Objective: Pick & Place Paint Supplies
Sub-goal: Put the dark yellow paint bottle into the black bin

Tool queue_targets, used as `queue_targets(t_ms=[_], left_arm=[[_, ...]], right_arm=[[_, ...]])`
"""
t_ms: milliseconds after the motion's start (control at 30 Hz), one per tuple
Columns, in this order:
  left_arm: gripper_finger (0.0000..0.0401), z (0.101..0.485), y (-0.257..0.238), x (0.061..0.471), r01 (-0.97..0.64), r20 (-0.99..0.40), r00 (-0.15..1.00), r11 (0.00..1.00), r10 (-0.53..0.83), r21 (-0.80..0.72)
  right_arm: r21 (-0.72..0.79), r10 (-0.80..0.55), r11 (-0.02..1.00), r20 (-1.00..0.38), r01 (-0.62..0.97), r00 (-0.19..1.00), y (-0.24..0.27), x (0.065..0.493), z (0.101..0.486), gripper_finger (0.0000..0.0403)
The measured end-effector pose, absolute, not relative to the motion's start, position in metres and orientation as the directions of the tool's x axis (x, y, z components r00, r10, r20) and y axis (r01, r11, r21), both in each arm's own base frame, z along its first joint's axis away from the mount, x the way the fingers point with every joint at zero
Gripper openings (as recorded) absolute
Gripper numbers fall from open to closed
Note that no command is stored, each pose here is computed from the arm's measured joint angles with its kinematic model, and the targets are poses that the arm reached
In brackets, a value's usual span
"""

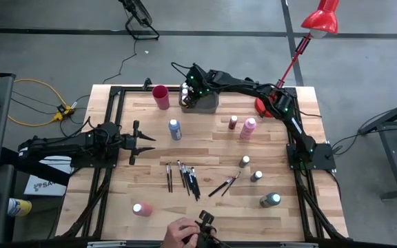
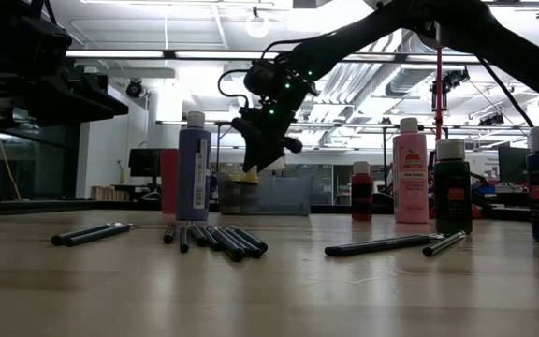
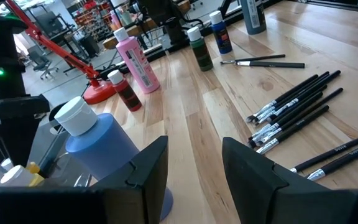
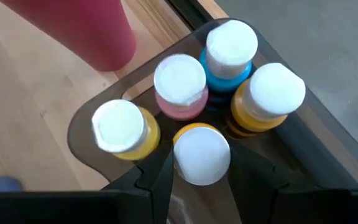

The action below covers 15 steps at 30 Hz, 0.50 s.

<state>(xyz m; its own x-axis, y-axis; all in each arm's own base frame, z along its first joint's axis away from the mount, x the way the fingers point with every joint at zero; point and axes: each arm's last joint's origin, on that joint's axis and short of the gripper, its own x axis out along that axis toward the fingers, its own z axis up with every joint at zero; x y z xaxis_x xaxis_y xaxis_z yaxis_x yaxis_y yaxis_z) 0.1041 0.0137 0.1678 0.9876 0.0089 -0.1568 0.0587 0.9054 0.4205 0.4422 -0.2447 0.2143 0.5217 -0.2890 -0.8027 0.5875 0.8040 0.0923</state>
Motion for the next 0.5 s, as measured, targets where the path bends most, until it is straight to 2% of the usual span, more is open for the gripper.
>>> queue_targets(t_ms=[300,500], left_arm=[[0.0147,0.1678,0.0137,0.1041,0.059,-0.157,0.988,0.906,0.009,0.42],[0.0147,0.1678,0.0137,0.1041,0.058,-0.157,0.988,0.906,0.009,0.42]], right_arm=[[0.056,-0.345,0.779,-0.793,0.624,0.502,-0.2522,0.4393,0.2149,0.0135],[0.064,-0.341,0.782,-0.789,0.62,0.511,-0.2521,0.44,0.2152,0.0173]])
